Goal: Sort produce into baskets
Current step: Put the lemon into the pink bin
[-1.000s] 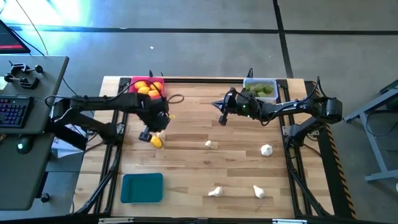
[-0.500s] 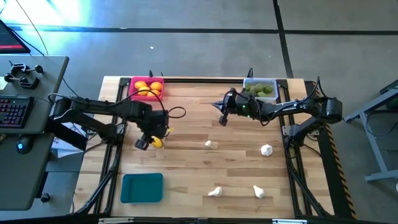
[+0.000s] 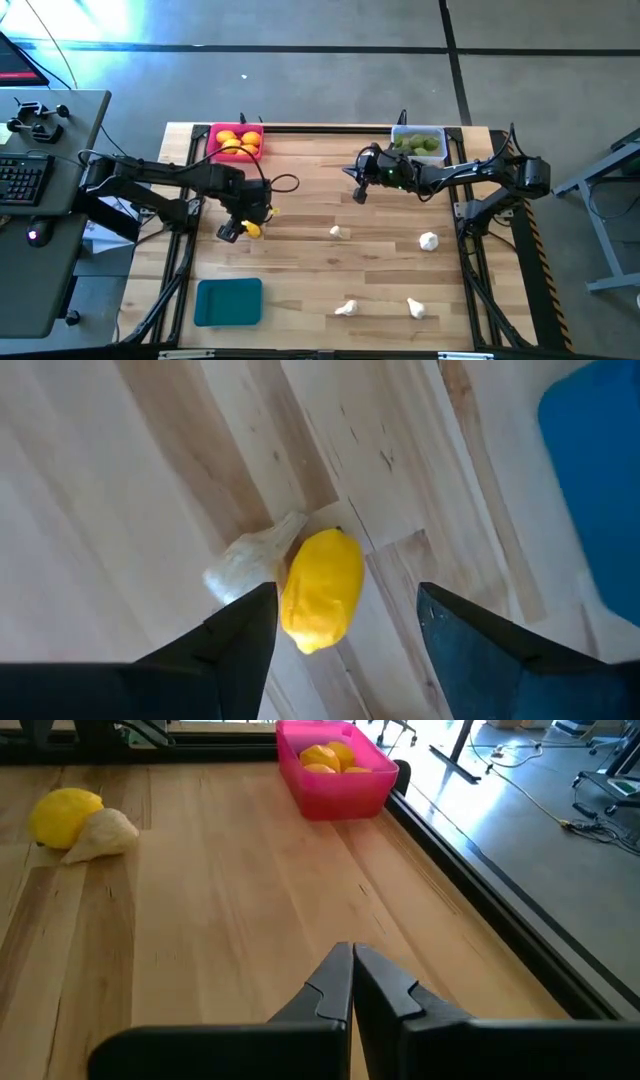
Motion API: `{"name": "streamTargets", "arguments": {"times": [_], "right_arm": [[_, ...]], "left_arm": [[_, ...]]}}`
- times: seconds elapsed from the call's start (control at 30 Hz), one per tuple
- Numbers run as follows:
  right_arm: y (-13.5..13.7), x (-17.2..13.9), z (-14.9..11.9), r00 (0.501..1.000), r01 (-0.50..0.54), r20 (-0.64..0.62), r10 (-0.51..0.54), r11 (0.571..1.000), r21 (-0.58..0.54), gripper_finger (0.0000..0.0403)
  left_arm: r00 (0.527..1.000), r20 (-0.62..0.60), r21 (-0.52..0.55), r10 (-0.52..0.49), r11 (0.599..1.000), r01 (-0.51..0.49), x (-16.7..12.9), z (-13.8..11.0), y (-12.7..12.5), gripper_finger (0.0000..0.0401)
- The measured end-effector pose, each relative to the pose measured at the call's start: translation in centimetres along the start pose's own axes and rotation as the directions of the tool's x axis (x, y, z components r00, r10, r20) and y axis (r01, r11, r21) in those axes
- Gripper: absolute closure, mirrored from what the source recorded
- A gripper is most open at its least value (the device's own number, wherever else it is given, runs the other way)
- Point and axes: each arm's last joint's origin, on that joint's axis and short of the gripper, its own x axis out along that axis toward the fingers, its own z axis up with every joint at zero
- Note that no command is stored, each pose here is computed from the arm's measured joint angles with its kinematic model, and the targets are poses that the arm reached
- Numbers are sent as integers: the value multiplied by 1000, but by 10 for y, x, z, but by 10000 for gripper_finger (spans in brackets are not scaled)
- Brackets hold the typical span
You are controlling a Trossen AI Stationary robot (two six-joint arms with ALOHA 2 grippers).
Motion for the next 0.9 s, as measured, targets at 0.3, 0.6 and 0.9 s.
{"name": "streamTargets", "arguments": {"times": [0.3,0.6,0.9], "right_arm": [[0,0,-1,1000,-1,-7,1,1000,-2,403],[0,0,-1,1000,-1,-7,1,1000,-9,403],[0,0,-1,1000,-1,-6,1,1000,-9,403]], "left_arm": [[1000,-15,45,24,999,-24,29,-8,-5,174],[996,-86,18,25,1000,-24,51,-24,-9,174],[995,-89,8,45,999,-44,63,-31,-10,174]]}}
